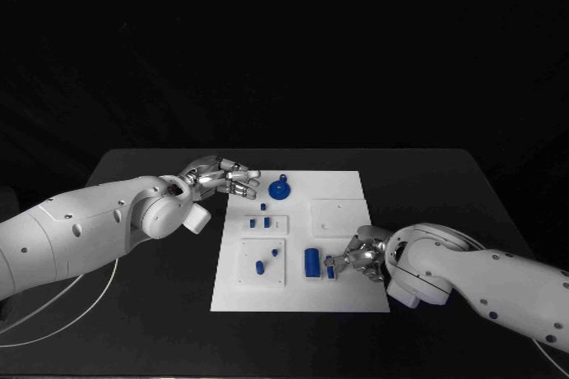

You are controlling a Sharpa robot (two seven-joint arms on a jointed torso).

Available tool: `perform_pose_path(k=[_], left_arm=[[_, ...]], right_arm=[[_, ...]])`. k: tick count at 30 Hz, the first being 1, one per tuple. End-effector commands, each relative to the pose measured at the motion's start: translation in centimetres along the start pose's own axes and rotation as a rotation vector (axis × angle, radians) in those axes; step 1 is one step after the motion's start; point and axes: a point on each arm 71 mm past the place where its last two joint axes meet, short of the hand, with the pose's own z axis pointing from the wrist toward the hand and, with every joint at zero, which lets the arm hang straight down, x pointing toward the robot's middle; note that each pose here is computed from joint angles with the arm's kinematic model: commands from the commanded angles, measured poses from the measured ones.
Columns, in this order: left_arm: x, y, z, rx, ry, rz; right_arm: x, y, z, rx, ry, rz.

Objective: Assemble the parts on the task board

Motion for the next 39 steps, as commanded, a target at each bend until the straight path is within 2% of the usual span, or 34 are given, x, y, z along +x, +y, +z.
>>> perform_pose_path(k=[1, 13, 21, 25, 29, 30, 35, 39], left_arm=[[0.16, -0.08, 0.05, 0.004, 0.013, -0.004], [0.16, -0.07, 0.06, 0.003, 0.012, -0.003], [0.16, -0.09, 0.09, 0.006, 0.011, -0.002], [0.05, -0.23, 0.12, 0.025, -0.008, 0.001], [-0.40, -0.49, 0.10, 0.064, -0.059, -0.013], [-0.59, -0.58, 0.08, 0.078, -0.079, -0.023], [-1.49, -0.72, 0.10, 0.110, -0.153, -0.063], [-2.51, -0.69, 0.47, 0.118, -0.205, -0.086]], right_arm=[[0.1, 0.0, -0.1, -0.007, 0.011, -0.020], [0.0, -0.2, -0.1, -0.006, 0.012, -0.021], [-0.4, -0.5, 0.1, -0.002, -0.007, -0.026], [-1.2, -0.3, 0.2, -0.046, -0.018, -0.006], [-3.2, 0.4, 0.2, -0.144, -0.041, 0.064], [-4.3, 0.6, 0.2, -0.189, -0.057, 0.093], [-8.6, 1.1, 0.8, -0.328, -0.131, 0.223], [-12.4, 0.8, 2.0, -0.397, -0.204, 0.335]])
